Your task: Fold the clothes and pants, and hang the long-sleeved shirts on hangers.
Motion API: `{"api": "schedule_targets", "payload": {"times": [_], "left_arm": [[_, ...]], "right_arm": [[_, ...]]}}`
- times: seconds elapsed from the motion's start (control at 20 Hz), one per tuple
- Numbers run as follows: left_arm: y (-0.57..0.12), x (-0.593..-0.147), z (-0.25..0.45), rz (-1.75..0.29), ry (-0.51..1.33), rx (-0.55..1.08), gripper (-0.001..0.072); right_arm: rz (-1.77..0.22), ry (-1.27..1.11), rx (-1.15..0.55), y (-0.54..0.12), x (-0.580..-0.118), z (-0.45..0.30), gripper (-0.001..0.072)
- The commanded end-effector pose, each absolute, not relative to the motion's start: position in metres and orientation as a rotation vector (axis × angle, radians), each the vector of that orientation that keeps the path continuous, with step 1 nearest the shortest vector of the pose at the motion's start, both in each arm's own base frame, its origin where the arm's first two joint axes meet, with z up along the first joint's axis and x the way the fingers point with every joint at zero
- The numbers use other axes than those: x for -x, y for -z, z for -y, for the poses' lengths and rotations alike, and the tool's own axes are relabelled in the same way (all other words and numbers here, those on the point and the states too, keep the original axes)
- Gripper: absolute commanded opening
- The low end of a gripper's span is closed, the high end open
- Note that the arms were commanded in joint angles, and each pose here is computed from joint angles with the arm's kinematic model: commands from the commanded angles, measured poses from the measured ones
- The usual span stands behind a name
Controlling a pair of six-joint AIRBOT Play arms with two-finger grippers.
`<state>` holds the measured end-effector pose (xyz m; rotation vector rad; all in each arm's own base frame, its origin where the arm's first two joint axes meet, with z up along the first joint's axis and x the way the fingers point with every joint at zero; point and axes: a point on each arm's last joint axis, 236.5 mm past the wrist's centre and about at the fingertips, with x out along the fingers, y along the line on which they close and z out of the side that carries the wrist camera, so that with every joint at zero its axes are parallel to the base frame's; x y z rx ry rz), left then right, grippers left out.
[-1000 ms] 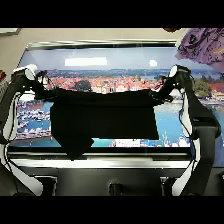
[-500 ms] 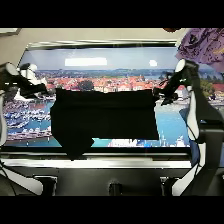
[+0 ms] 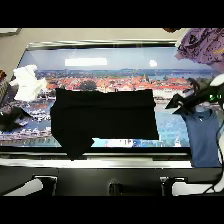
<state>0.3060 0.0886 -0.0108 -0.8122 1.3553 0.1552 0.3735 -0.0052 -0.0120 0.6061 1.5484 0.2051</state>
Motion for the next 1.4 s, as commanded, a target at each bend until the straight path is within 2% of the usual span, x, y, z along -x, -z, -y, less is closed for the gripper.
{"api": "schedule_targets", "payload": {"times": [0.0, 0.25, 0.95, 1.0, 1.05, 1.1, 1.15, 1.2, 1.35], "left_arm": [[0.043, -0.259, -0.025, -1.375, -0.073, 1.009, 0.0679], [0.074, -0.226, 0.021, -1.516, -0.017, 1.008, 0.0678], [0.1, -0.221, 0.084, -1.623, 0.049, 0.957, 0.0677], [0.101, -0.223, 0.087, -1.617, 0.047, 0.959, 0.0627], [0.102, -0.227, 0.088, -1.606, 0.042, 0.963, 0.0439], [0.101, -0.229, 0.09, -1.596, 0.046, 0.967, 0.0222], [0.101, -0.23, 0.091, -1.594, 0.048, 0.969, 0.0074], [0.1, -0.23, 0.092, -1.594, 0.05, 0.971, 0.0026], [0.1, -0.228, 0.093, -1.602, 0.062, 0.965, 0.0026]], "right_arm": [[-1.499, -0.21, -0.693, 0.036, -0.347, -0.015, 0.053], [-1.505, -0.239, -0.727, 0.037, -0.339, -0.026, 0.053], [-1.473, -0.263, -0.769, 0.028, -0.345, -0.033, 0.0529], [-1.474, -0.263, -0.77, 0.028, -0.345, -0.033, 0.0529], [-1.475, -0.264, -0.77, 0.028, -0.344, -0.033, 0.0529], [-1.477, -0.266, -0.771, 0.028, -0.344, -0.034, 0.0529], [-1.483, -0.272, -0.769, 0.027, -0.342, -0.034, 0.0529], [-1.494, -0.281, -0.755, 0.028, -0.338, -0.032, 0.0529], [-1.559, -0.219, -0.651, 0.043, -0.321, -0.008, 0.0529]]}}
